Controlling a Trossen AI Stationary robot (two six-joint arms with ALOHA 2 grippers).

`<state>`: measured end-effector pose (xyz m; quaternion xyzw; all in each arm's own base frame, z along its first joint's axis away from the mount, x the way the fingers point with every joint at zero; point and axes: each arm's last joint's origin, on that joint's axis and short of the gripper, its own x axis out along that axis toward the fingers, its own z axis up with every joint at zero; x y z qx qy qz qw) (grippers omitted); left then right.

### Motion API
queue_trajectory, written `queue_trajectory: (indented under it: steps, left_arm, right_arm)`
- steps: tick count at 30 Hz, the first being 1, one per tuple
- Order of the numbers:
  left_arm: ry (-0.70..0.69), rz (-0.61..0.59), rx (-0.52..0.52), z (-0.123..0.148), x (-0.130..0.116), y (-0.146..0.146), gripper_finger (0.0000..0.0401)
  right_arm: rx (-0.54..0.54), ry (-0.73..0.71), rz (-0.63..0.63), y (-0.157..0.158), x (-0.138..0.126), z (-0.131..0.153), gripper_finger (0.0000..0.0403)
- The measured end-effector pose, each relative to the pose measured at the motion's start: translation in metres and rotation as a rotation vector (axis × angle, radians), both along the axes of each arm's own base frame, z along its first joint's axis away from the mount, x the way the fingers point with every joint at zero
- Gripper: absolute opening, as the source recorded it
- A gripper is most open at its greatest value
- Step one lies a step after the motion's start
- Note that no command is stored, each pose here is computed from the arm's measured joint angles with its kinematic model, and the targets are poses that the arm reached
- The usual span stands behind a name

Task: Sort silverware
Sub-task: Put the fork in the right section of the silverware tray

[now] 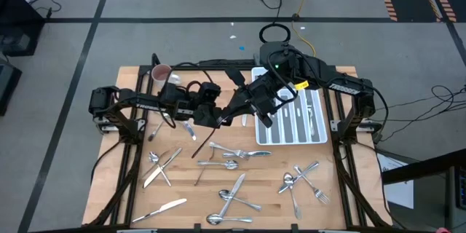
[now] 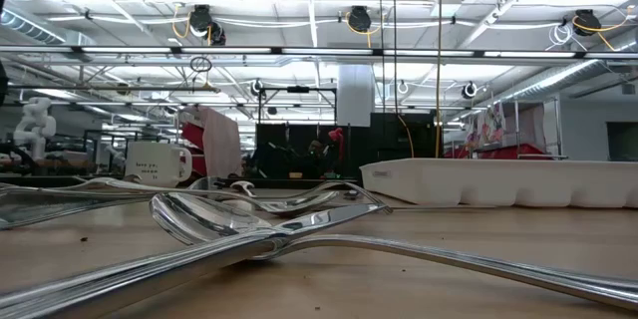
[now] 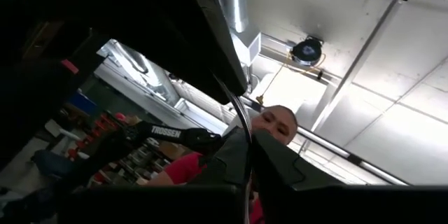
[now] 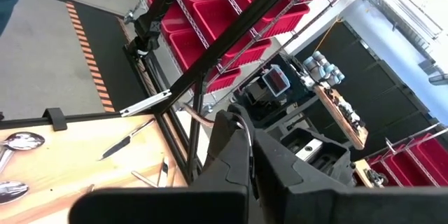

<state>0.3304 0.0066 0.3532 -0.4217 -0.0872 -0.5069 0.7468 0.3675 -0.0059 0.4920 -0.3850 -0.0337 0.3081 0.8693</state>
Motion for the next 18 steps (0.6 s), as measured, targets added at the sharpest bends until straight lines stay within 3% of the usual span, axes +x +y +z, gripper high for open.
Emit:
queue_trajectory:
  steps: [11,18]
  left_arm:
    - [0.023,0.007,-0.012,-0.0017,0.0021,0.0010,0.0137]
    - [0.015,0.015,-0.013,-0.0015,0.0017,0.0033,0.0166]
  right_arm:
    - [0.013,0.006,-0.016,-0.0002,0.0008,0.0002,0.0001]
    - [0.012,0.005,-0.019,-0.0001,0.0005,0.0004,0.0001]
